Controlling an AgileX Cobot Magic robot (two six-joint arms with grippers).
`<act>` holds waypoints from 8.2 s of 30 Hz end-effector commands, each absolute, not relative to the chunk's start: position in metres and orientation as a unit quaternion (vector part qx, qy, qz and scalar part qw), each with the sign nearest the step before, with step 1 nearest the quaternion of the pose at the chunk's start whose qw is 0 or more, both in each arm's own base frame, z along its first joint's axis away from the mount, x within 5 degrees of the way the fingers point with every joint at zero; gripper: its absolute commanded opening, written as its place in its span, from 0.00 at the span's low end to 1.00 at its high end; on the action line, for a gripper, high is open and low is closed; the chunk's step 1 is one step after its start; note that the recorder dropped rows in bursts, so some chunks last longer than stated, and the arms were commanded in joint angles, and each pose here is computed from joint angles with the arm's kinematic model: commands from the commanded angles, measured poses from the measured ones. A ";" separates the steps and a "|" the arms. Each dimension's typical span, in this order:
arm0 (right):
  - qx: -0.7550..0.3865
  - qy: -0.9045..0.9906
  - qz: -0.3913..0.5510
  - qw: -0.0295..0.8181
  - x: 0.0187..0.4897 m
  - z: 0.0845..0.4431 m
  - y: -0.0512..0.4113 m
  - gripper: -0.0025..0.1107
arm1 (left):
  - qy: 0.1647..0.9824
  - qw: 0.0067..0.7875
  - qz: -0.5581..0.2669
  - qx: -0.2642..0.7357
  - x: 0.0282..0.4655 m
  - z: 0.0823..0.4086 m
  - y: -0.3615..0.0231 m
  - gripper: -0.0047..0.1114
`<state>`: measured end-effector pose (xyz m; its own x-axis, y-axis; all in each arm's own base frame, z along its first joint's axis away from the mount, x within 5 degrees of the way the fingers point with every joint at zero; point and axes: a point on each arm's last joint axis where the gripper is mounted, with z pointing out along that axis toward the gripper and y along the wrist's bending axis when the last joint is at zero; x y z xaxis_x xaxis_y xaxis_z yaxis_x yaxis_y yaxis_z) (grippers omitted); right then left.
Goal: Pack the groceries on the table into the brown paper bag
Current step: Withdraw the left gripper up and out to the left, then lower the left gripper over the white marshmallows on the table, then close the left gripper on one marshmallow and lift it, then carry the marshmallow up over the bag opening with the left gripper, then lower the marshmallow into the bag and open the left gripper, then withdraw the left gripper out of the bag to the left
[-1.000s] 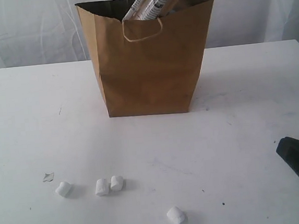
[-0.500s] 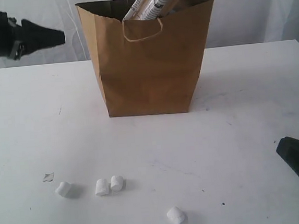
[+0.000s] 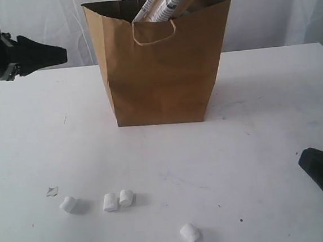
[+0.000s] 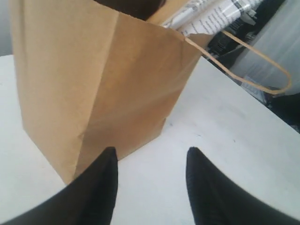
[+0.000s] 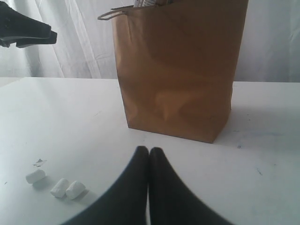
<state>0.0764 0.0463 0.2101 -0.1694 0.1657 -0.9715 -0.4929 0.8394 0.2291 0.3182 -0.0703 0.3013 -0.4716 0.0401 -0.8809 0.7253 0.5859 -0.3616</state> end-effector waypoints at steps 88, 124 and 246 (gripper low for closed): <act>-0.110 0.718 0.259 0.637 0.076 0.209 0.045 0.02 | 0.972 0.069 -0.041 0.222 0.253 0.155 -0.137 0.59; -0.110 0.718 0.259 0.637 0.076 0.209 0.045 0.02 | 0.794 0.567 -0.072 0.207 0.388 0.378 -0.150 0.04; -0.110 0.718 0.259 0.637 0.076 0.209 0.045 0.02 | 0.826 0.456 -0.278 0.180 0.238 0.276 -0.106 0.55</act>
